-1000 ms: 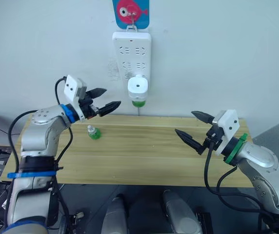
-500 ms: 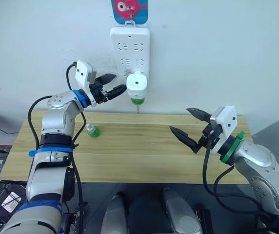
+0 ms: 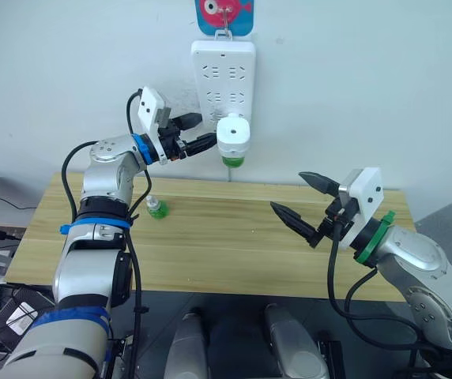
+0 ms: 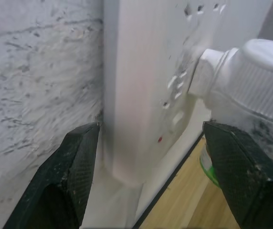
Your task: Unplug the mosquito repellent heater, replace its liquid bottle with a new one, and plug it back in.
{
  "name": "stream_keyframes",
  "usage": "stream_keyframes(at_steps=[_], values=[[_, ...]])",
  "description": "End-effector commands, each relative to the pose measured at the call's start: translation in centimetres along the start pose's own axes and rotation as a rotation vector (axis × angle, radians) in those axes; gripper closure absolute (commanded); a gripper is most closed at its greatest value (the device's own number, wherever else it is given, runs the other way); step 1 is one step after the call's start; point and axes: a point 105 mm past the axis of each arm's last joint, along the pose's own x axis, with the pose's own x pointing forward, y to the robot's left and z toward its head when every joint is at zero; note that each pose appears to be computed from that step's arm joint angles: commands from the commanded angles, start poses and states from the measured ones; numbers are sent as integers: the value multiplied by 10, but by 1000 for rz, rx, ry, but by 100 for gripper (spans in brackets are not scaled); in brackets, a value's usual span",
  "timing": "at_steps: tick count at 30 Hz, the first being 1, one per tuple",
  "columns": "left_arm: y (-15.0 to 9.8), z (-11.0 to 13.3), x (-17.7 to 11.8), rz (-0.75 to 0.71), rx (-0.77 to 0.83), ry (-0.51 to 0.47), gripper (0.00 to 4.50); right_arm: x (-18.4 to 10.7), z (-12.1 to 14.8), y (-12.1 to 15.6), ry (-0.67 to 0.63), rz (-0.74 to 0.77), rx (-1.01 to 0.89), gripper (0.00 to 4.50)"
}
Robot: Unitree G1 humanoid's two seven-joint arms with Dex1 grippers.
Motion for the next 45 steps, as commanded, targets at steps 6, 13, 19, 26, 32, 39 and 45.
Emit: stream_keyframes(at_steps=[6,13,19,26,32,39,45], values=[[-11,28,12,-86,66,-75,83,-2,9,6,-38,19,-16,0],[-26,39,13,-193,98,-75,139,-3,8,7,-36,26,-13,0],[-24,32,6,-185,111,-38,319,1,12,8,-54,26,-23,0],[-26,27,1,-192,106,-6,318,23,26,-3,-58,-93,-65,0],[-30,26,2,-199,104,0,318,54,40,1,-73,-149,-31,0],[-32,28,6,-199,106,-11,318,73,45,-1,-89,-206,-7,0],[-34,28,8,-198,101,-19,318,88,53,-4,-132,-275,-4,0]])
